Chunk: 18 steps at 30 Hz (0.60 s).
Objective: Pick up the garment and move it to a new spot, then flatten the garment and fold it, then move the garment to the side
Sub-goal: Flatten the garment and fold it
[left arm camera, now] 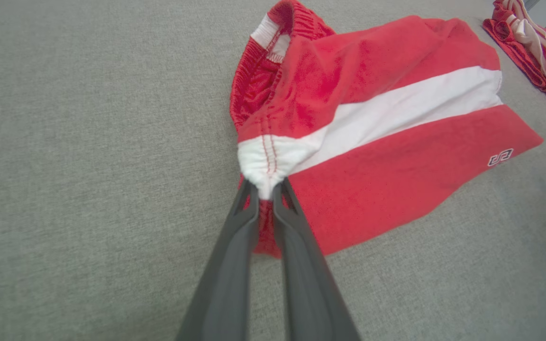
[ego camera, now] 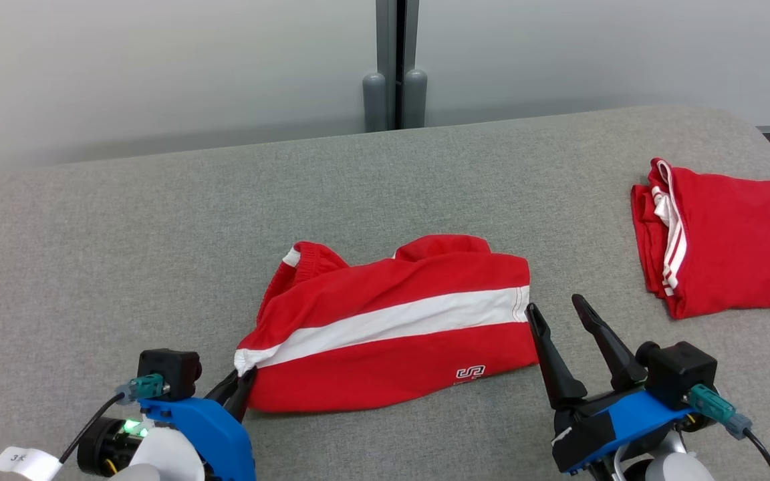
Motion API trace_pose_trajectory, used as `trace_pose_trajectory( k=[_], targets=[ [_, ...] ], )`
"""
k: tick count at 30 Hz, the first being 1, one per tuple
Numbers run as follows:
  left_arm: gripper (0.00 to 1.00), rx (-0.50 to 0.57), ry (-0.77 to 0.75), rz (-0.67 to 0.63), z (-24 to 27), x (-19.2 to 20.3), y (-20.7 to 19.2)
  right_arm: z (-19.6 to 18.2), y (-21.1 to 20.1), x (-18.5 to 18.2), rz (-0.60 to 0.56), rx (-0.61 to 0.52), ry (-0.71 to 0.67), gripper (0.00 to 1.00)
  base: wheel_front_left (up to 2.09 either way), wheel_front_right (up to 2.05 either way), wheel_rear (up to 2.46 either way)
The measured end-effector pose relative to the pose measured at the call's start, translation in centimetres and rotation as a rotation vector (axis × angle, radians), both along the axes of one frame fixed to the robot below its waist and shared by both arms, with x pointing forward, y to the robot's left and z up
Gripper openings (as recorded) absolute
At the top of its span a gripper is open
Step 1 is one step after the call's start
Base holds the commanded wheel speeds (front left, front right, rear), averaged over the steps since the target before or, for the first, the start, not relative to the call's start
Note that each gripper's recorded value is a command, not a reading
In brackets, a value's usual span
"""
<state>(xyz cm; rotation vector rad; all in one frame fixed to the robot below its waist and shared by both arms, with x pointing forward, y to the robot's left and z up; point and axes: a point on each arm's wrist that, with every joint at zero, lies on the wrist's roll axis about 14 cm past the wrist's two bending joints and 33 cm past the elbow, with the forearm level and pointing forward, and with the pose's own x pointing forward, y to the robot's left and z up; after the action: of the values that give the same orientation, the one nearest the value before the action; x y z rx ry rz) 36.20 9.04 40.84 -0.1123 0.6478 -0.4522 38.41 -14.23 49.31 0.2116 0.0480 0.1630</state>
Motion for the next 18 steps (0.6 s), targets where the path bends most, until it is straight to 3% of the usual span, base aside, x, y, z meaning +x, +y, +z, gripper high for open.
trace_pose_trajectory(
  k=[3,5,6,7,12,18],
  targets=[
    [0.00,0.037,-0.002,0.028,-0.6,-0.2,0.9,0.2,0.2,-0.2,0.004,0.000,-0.004,1.00,0.00,0.00,0.00],
    [0.44,0.048,-0.001,0.051,-1.0,-0.4,1.2,0.4,0.1,-0.3,0.004,-0.001,-0.010,1.00,0.00,0.00,0.00],
    [0.56,0.049,-0.003,0.058,-1.1,-0.5,1.3,0.5,0.0,-0.4,0.001,-0.002,-0.013,1.00,0.00,0.00,0.00],
    [1.00,0.044,-0.011,0.068,-1.0,-0.5,1.3,0.6,0.0,-0.4,-0.001,-0.002,-0.015,1.00,0.00,0.00,0.00],
    [1.00,0.005,-0.056,0.127,-0.6,-0.6,1.8,0.5,-0.5,-0.8,-0.015,-0.006,-0.013,1.00,0.00,0.00,0.00],
    [1.00,-0.078,-0.240,0.217,2.4,0.4,2.9,0.9,-1.1,-0.9,-0.033,-0.014,-0.023,1.00,0.00,0.00,0.00]
  ],
)
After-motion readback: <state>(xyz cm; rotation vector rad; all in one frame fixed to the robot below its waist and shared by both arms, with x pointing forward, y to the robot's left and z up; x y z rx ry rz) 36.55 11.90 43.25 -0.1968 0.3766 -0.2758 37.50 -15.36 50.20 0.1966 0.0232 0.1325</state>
